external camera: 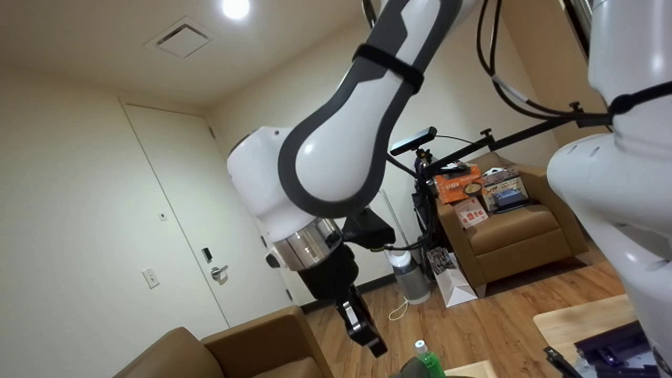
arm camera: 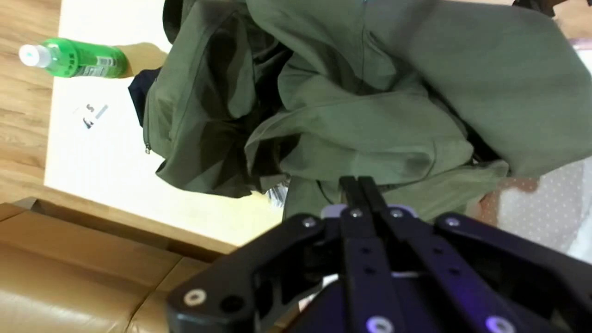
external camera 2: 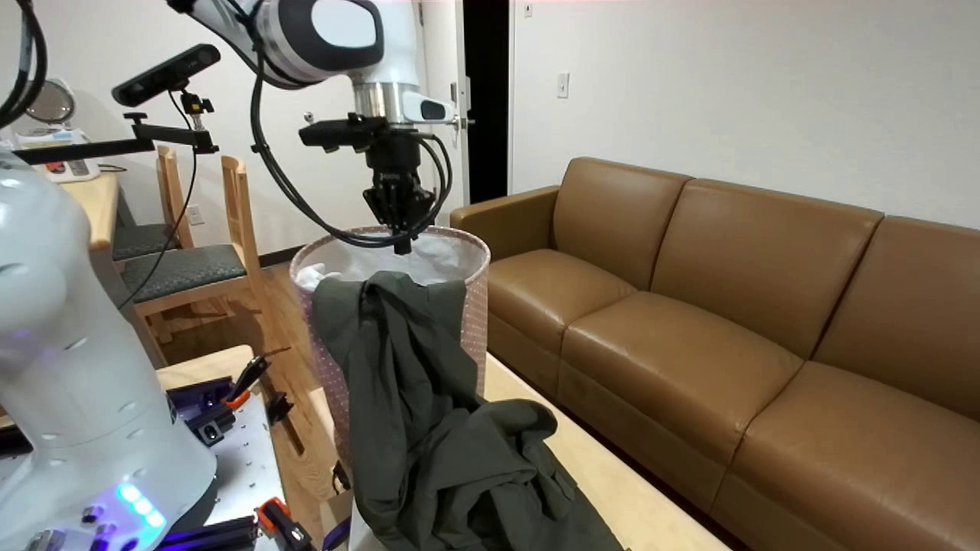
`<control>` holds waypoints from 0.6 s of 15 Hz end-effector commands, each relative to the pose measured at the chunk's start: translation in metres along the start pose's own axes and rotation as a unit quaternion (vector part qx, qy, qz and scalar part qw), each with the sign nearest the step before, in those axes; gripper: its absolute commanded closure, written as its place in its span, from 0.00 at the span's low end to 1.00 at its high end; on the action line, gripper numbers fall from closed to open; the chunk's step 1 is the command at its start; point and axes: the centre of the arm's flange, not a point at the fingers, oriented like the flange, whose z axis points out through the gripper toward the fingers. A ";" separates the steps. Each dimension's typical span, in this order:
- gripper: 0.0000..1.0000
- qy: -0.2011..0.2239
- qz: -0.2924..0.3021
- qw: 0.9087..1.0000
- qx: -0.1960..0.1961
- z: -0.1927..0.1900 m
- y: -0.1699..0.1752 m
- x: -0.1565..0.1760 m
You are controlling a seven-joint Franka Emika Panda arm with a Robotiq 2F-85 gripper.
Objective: Remove three things from the carrier bag and put them on the table
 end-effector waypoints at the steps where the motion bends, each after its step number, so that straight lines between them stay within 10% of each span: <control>1: 0.68 0.020 -0.002 1.000 -0.020 -0.015 -0.002 -0.022; 9: 0.16 -0.053 -0.119 0.991 -0.028 0.034 -0.029 -0.043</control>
